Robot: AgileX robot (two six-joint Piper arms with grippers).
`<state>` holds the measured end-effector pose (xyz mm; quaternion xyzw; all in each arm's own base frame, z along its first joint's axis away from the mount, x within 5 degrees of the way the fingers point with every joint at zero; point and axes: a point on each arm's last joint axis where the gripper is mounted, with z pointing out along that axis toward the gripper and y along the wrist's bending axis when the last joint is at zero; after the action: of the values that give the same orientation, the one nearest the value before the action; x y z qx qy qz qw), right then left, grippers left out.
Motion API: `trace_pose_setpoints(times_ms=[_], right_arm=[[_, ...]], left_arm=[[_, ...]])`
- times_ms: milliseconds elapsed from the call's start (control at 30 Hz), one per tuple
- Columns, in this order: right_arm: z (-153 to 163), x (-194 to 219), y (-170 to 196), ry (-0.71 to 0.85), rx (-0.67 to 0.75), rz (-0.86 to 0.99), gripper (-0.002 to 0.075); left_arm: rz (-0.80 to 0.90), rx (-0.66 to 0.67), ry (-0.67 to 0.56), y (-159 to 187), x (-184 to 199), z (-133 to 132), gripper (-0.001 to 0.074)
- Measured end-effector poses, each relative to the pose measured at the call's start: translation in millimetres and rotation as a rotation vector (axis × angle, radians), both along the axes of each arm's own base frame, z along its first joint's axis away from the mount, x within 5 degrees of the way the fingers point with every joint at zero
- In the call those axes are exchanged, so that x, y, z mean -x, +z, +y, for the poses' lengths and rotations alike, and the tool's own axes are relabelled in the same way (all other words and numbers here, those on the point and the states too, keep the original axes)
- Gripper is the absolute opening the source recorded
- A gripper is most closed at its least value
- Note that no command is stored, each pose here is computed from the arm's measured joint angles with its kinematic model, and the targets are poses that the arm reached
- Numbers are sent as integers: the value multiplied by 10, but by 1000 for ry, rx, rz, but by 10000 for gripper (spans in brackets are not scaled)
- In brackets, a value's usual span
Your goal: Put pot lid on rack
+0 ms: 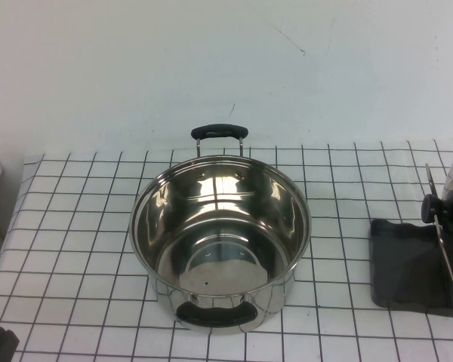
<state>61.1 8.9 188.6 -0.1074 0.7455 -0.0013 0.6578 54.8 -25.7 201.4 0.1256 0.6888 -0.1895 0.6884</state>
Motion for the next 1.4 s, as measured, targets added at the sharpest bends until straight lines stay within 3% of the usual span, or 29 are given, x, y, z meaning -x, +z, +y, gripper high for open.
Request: trace_pose_setpoints(times_ms=[300, 467, 933, 1400], right_arm=[[-107, 18, -118, -163, 48, 128, -1], [-122, 74, -232, -195, 5, 256, -1], [-128, 92, -220, -213, -32, 236, -1], [-127, 102, -208, -254, -205, 219, -1]], left_arm=[[0, 0, 0, 0, 0, 0, -2], [2, 4, 0, 0, 0, 0, -2], [2, 4, 0, 0, 0, 0, -2], [2, 3, 0, 0, 0, 0, -2]])
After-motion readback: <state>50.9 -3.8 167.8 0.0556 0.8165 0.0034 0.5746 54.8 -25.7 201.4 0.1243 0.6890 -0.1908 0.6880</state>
